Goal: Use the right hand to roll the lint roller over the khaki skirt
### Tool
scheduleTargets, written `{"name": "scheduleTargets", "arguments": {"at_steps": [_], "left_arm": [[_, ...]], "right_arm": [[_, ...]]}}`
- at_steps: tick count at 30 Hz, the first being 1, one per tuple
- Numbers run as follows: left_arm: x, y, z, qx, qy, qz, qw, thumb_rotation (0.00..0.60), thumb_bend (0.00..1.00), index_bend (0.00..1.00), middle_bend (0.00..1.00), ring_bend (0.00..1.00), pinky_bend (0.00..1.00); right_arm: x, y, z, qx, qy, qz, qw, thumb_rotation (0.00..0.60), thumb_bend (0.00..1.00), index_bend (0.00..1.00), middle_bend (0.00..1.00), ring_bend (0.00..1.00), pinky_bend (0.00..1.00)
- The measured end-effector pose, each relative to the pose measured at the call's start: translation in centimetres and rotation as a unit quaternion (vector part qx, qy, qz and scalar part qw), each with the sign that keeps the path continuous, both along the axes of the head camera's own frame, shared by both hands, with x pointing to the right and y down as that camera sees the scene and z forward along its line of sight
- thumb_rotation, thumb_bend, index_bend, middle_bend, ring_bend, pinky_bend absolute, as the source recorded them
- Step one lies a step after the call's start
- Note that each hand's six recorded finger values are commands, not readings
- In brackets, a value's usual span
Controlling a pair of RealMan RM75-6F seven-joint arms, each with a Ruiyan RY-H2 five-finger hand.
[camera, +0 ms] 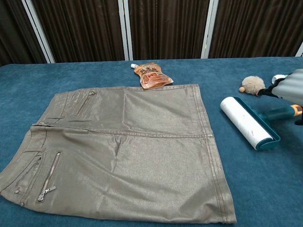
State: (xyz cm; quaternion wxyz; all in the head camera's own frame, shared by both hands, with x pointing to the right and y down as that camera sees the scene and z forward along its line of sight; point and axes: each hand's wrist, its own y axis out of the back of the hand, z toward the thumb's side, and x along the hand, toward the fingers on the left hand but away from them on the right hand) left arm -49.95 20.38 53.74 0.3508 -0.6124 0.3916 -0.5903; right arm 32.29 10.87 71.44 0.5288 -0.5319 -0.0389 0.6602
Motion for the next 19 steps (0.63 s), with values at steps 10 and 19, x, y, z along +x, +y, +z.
{"name": "scheduleTargets", "arguments": {"at_steps": [10,19], "left_arm": [[-0.1,0.3,-1.2,0.013,0.019,0.003,0.9997,0.600,0.00,0.00,0.00,0.00,0.00],[0.1,0.8,-1.8,0.020,0.025,0.013,0.9994,0.600,0.00,0.00,0.00,0.00,0.00]], "right_arm": [[2.3,0.9,-7.5,0.055,-0.131,0.092,0.9856,0.600,0.00,0.00,0.00,0.00,0.00],[5.1,4.8,-15.1,0.127,-0.267,0.129,0.9465,0.600,0.00,0.00,0.00,0.00,0.00]]}}
